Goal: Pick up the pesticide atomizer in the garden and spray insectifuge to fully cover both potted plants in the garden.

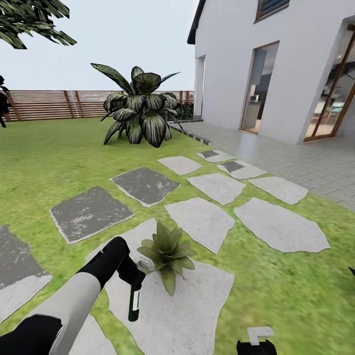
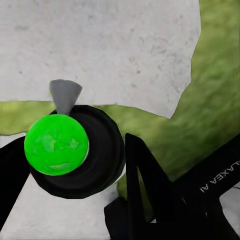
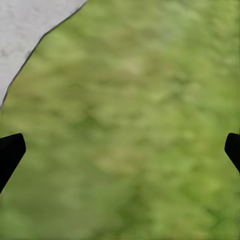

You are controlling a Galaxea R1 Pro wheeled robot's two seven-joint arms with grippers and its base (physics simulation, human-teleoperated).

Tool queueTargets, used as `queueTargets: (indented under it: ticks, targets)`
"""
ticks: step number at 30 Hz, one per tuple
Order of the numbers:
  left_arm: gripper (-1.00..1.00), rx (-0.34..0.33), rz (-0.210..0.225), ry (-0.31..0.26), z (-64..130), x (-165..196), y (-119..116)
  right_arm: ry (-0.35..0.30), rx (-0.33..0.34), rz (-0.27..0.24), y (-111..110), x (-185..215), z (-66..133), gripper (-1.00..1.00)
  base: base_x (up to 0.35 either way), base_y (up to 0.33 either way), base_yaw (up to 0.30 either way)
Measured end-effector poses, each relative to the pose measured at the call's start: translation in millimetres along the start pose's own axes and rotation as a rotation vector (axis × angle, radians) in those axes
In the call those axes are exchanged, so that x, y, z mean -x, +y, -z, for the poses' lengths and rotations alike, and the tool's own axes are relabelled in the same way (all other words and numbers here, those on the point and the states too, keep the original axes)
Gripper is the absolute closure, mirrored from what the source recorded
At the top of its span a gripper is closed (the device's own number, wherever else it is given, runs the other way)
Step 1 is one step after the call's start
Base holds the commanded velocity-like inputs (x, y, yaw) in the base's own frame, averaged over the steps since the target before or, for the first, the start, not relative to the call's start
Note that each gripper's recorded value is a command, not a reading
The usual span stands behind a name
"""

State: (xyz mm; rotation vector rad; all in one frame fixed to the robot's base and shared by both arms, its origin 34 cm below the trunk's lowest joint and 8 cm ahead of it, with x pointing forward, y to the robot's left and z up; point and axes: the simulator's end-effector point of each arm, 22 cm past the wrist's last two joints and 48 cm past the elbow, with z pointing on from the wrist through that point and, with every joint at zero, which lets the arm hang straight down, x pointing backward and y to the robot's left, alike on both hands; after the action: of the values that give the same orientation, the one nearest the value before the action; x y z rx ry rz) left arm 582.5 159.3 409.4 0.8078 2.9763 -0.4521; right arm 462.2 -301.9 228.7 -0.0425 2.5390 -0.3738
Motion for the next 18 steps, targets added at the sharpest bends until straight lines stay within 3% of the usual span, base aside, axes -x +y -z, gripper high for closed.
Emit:
queueTargets:
  ticks: [1, 2, 18]
  targets:
    - [1.00, -0.044, -0.076, 0.076, -3.5, -13.8, -18.4, 0.000, -0.004, 0.006, -4.5, -0.8, -0.9, -1.00, 0.000, 0.000, 0.000]
    - [1.00, -0.040, -0.086, 0.083, -4.3, -15.8, -17.7, 0.001, -0.005, 0.007, -4.8, -1.1, -1.0, -1.00, 0.000, 0.000, 0.000]
    - [1.00, -0.038, -0.088, 0.081, -3.6, -14.6, -18.1, 0.005, -0.005, 0.008, -5.0, -3.7, -0.7, -1.00, -0.067, 0.000, 0.000]
